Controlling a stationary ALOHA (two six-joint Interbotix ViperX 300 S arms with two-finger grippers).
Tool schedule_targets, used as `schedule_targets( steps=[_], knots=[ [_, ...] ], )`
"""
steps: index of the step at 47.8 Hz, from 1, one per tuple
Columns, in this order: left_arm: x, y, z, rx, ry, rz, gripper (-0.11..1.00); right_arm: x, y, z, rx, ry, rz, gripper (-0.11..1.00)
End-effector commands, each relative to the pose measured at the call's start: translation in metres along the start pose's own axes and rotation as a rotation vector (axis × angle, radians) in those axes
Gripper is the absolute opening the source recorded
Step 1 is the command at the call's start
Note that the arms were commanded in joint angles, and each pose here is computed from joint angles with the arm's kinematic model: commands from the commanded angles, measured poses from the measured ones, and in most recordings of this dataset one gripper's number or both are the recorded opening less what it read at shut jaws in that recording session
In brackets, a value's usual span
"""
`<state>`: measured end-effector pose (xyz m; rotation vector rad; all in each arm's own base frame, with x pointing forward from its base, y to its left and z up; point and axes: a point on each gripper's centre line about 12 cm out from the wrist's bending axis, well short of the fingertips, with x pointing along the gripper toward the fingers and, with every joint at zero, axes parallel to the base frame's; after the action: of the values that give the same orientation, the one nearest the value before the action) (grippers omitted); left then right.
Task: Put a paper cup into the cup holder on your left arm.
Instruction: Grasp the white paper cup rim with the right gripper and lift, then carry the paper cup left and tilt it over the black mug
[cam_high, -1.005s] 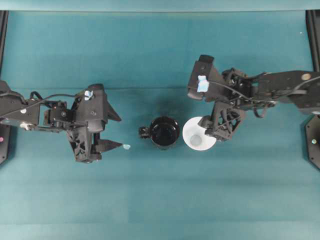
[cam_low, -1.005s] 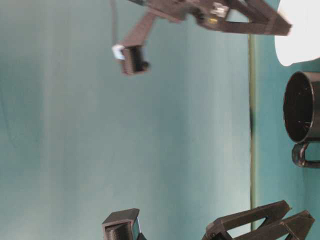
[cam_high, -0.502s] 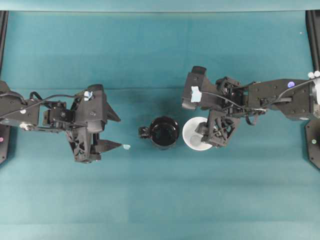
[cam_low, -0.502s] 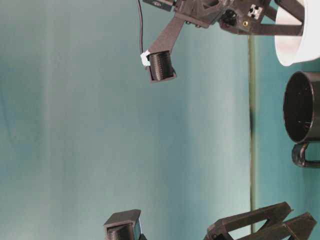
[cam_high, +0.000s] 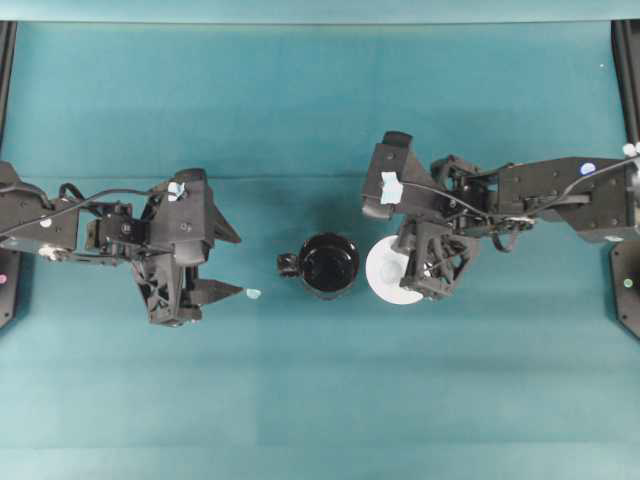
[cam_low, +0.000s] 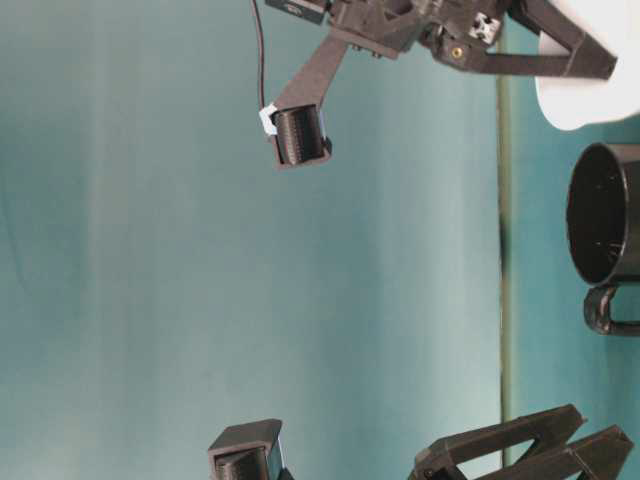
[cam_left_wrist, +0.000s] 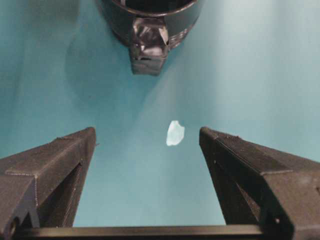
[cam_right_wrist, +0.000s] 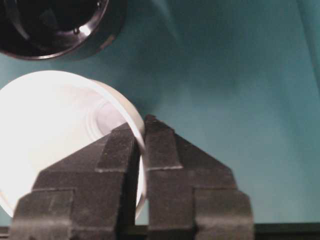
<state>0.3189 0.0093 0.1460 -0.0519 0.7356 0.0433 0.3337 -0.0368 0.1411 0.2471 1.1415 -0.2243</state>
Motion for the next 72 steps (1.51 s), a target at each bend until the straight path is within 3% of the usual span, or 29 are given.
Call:
schedule_targets(
  steps=[1, 9, 16, 22, 34, 51, 72],
  knots=[
    [-0.002, -0.001, 0.005, 0.003, -0.018, -0.002, 0.92, -0.015, 0.003, 0.008, 0.022, -0.029, 0.017, -0.04],
    [-0.001, -0.001, 0.005, 0.004, -0.018, -0.002, 0.92, -0.036, 0.0, 0.004, 0.057, 0.0, 0.021, -0.04],
    [-0.001, 0.0, 0.005, 0.003, -0.02, -0.001, 0.92, -0.056, -0.006, 0.008, 0.122, 0.004, 0.042, -0.04],
    [-0.001, 0.0, 0.007, 0.0, -0.023, -0.001, 0.92, -0.072, -0.005, 0.022, 0.169, -0.037, 0.077, -0.04],
    [-0.001, 0.0, 0.007, 0.0, -0.023, -0.001, 0.92, -0.09, 0.003, 0.058, 0.176, -0.114, 0.107, -0.04],
    [0.0, 0.0, 0.009, -0.002, -0.028, -0.001, 0.92, -0.07, 0.01, 0.095, 0.167, -0.094, 0.106, -0.04],
    [0.0, 0.0, 0.009, -0.002, -0.029, -0.001, 0.92, -0.028, 0.01, 0.094, 0.165, -0.006, 0.084, -0.04]
  ],
)
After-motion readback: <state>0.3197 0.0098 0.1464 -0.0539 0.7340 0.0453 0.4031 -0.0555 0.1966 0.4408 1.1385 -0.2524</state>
